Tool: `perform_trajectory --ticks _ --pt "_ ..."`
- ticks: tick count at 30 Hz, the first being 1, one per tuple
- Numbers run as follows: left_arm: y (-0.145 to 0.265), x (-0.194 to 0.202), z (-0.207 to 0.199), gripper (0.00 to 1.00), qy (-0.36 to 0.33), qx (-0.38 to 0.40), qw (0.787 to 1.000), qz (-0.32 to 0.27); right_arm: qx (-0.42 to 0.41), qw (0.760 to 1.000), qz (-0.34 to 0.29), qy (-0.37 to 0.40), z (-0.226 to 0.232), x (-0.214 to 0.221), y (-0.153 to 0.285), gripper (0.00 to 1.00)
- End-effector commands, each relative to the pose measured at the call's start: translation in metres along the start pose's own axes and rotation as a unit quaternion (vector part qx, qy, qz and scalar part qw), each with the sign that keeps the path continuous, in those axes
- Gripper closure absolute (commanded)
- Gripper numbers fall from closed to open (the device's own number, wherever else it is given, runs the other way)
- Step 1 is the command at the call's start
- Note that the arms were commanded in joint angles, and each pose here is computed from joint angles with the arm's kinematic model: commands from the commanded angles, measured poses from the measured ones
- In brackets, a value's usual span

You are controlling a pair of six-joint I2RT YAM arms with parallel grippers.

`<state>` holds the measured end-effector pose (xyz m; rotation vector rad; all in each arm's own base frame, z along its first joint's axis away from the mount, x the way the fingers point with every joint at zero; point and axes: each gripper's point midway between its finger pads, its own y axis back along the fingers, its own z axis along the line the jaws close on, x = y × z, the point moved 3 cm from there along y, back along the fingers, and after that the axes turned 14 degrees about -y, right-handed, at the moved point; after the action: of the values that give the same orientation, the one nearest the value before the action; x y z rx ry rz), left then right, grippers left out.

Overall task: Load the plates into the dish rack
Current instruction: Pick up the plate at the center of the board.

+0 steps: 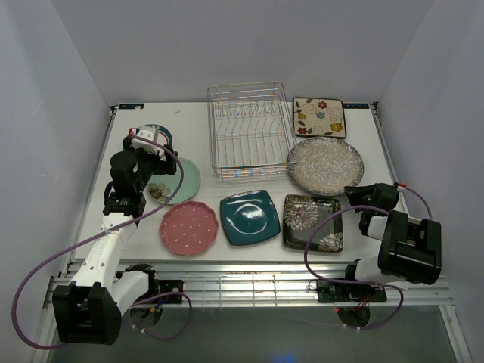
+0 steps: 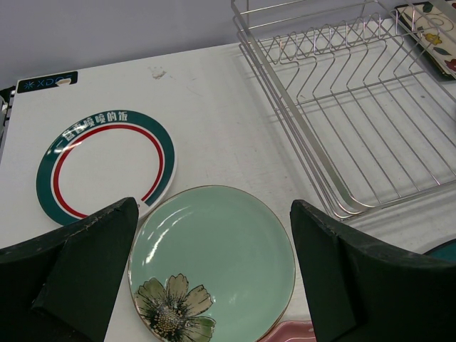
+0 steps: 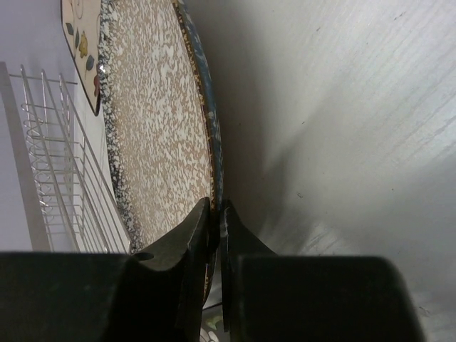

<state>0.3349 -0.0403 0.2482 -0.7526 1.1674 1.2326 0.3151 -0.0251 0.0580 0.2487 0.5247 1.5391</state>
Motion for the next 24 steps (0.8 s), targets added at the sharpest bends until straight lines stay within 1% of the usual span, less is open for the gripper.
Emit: perform_trajectory --ticks 1,11,18,21,24 --pt "0.004 -0.017 0.003 0.02 -0.005 -0.001 1.0 -0.019 -0.058 0.998 -0.019 0.022 0.036 -0.01 0.004 0.92" --pt "0.003 -0.017 -0.003 0.02 -0.008 0.023 1.0 -0.019 -0.071 0.996 -0.035 0.032 0.06 -0.02 0.01 0.92" --pt "0.007 -0.027 -0.019 0.02 -0.023 0.083 0.995 -0.043 -0.078 0.995 -0.046 0.034 0.075 -0.026 0.014 0.92" --pt "0.01 -0.033 -0.022 0.02 -0.032 0.096 0.993 -0.053 -0.081 0.995 -0.052 0.039 0.084 -0.029 0.016 0.92" --pt "0.01 -0.038 -0.026 0.02 -0.037 0.112 0.991 -0.058 -0.062 0.994 -0.071 0.046 0.086 -0.037 0.019 0.92"
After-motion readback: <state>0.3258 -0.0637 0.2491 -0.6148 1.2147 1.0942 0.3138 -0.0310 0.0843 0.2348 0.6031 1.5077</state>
